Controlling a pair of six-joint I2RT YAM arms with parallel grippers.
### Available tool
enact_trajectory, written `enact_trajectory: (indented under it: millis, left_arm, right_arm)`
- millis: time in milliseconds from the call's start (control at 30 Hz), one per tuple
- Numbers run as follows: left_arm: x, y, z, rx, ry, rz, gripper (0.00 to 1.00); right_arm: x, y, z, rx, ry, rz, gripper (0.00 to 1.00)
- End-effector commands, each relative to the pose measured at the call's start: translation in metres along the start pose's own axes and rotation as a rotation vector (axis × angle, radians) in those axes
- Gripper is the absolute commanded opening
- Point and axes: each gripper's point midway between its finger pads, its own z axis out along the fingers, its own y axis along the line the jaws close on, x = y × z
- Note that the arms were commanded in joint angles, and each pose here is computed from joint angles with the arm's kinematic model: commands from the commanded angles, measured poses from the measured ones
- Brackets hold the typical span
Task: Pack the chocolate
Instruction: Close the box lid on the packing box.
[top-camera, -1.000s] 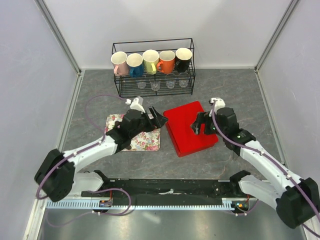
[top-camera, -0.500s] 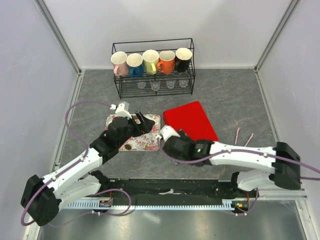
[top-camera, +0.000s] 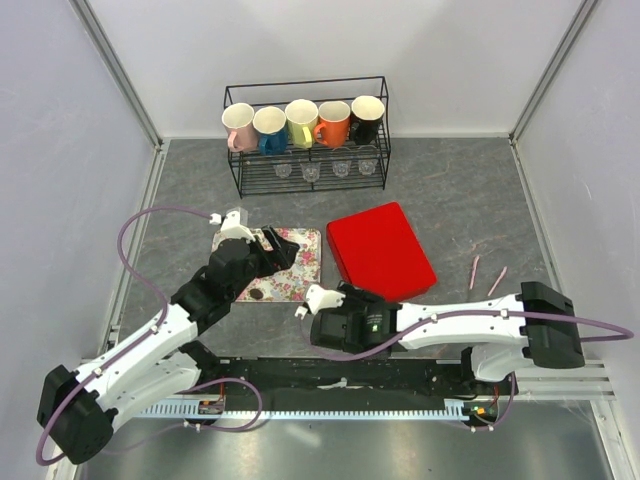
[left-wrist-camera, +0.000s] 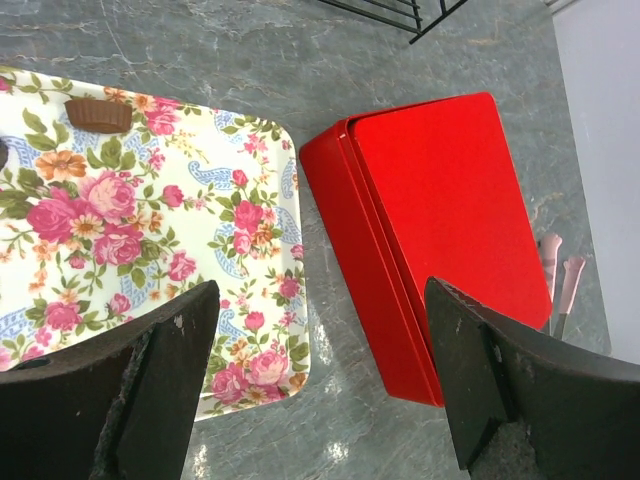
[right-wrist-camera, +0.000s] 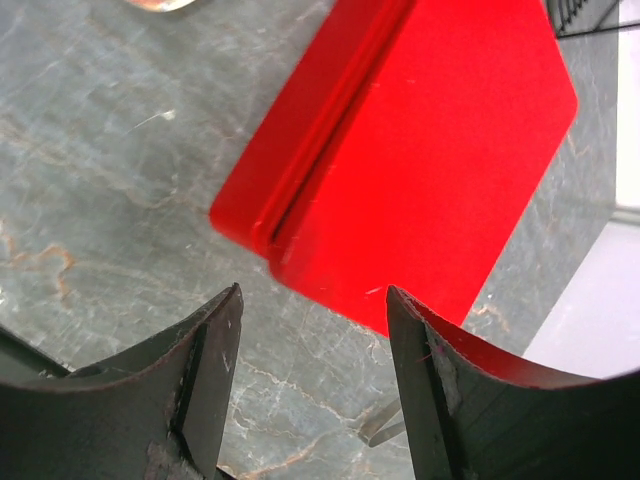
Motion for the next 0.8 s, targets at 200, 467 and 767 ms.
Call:
enact_trajectory:
  millis: [200, 467, 767]
  left_arm:
    - [-0.006, 0.011, -0.002, -0.039, -0.028, 0.034, 0.9]
    - [-0.006, 0.011, -0.002, -0.037, -0.026, 0.034, 0.9]
    - [-0.003, 0.007, 0.0, -0.024, -0.01, 0.027, 0.9]
  right_arm:
    - [0.004, 0.004, 0.004, 0.059, 0.051, -0.125, 0.67]
    - [0.017, 0.005, 0.016, 0.113, 0.107, -0.186, 0.67]
    - [0.02, 0.007, 0.021, 0.14, 0.127, -0.21, 0.61]
